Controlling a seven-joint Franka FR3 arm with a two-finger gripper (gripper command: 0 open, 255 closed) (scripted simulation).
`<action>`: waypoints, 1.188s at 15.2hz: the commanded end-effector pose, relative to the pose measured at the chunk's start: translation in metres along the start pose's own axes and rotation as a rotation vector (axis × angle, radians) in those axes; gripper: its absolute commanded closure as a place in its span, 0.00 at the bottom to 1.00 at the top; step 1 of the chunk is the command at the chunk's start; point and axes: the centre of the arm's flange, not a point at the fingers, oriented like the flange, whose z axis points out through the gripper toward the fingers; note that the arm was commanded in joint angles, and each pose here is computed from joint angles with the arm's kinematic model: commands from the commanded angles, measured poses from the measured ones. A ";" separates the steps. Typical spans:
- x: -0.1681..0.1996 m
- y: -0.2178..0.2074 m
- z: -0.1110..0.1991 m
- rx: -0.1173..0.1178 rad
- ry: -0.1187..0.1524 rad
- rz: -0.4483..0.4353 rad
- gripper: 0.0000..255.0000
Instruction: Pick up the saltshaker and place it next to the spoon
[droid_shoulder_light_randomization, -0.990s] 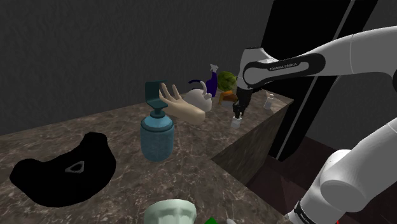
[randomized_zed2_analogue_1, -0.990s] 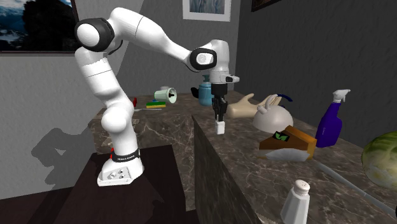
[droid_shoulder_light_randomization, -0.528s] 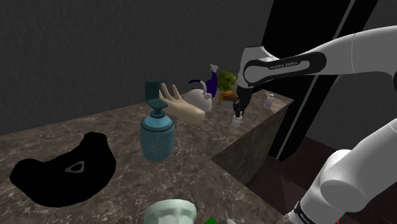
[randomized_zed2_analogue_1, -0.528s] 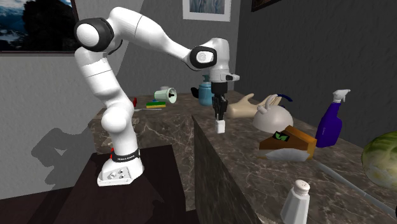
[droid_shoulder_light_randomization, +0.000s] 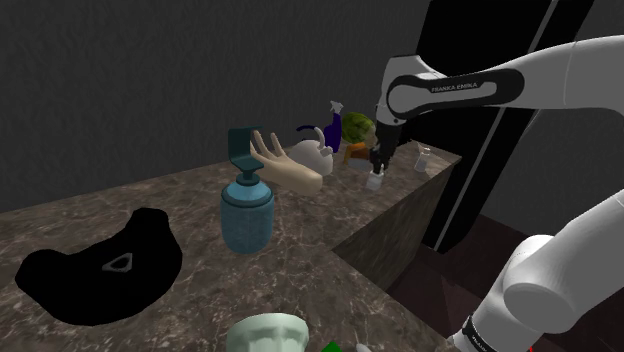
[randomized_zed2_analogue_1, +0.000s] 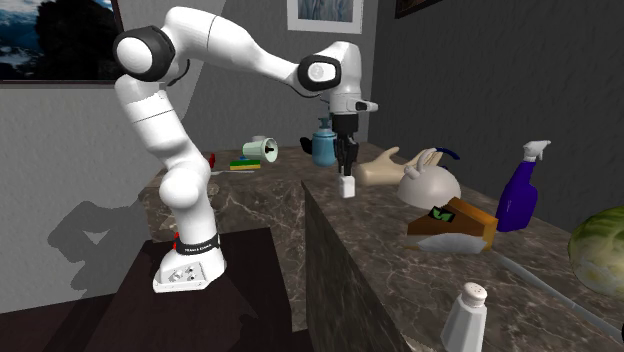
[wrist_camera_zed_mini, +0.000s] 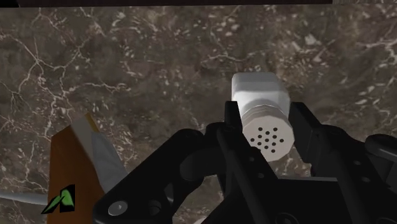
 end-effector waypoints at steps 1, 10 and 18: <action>0.001 0.001 -0.010 0.000 0.000 0.000 1.00; 0.001 0.006 -0.057 0.000 0.000 0.000 1.00; 0.001 0.011 -0.099 0.000 0.000 0.000 1.00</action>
